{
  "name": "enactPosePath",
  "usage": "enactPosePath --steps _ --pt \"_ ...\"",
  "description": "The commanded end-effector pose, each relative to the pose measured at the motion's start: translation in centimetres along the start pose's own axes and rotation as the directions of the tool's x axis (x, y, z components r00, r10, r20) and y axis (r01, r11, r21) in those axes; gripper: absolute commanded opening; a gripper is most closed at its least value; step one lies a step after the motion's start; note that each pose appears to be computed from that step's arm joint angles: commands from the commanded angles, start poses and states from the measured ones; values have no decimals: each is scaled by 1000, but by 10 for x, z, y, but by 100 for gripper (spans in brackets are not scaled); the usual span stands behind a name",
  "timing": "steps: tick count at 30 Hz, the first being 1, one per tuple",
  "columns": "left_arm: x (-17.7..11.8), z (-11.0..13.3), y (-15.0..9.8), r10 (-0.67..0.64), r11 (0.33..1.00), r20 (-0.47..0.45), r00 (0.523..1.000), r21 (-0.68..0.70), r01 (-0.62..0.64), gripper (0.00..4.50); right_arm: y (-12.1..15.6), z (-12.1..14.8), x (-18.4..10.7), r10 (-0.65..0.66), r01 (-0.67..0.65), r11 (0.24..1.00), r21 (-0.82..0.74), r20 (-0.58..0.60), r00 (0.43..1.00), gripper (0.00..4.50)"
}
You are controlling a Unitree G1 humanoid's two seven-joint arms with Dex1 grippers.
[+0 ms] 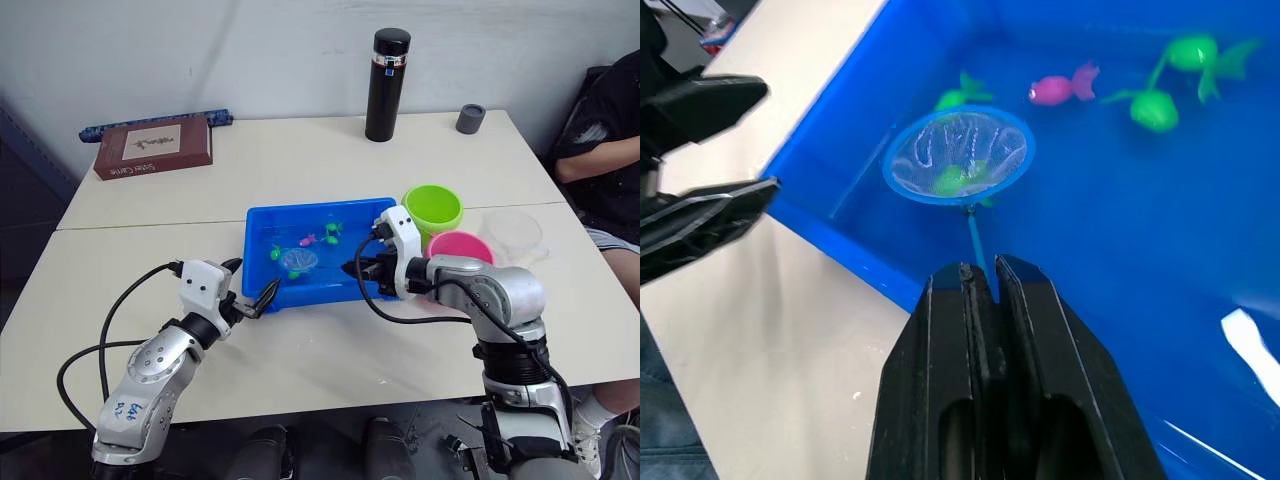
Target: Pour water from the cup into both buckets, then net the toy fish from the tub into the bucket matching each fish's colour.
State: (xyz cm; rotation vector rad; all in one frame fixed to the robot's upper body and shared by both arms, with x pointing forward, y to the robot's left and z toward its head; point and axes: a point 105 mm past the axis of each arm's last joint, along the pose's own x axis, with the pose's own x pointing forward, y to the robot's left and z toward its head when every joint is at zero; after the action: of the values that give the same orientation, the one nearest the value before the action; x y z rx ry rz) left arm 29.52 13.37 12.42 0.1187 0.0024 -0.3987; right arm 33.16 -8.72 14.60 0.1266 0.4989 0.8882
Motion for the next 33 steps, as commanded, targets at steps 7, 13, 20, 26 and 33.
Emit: enactPosePath --steps 7,13,20,26,33 --pt "0 11 -2 7 1000 45 999 14 -8 445 -10 11 13 -34 35 999 -22 39 999 0" --pt "0 12 -2 9 1000 47 999 15 -10 445 -17 14 19 -58 59 998 -21 49 997 0" --pt "-1 11 -3 11 1000 45 999 11 -12 445 -22 23 25 -70 72 997 -20 81 994 0" --pt "-1 11 -3 13 1000 45 999 10 -13 445 -27 27 28 -87 90 996 -25 99 991 0" --pt "-1 10 -4 9 1000 42 999 8 -10 445 -28 38 27 -100 109 993 -56 145 984 0"
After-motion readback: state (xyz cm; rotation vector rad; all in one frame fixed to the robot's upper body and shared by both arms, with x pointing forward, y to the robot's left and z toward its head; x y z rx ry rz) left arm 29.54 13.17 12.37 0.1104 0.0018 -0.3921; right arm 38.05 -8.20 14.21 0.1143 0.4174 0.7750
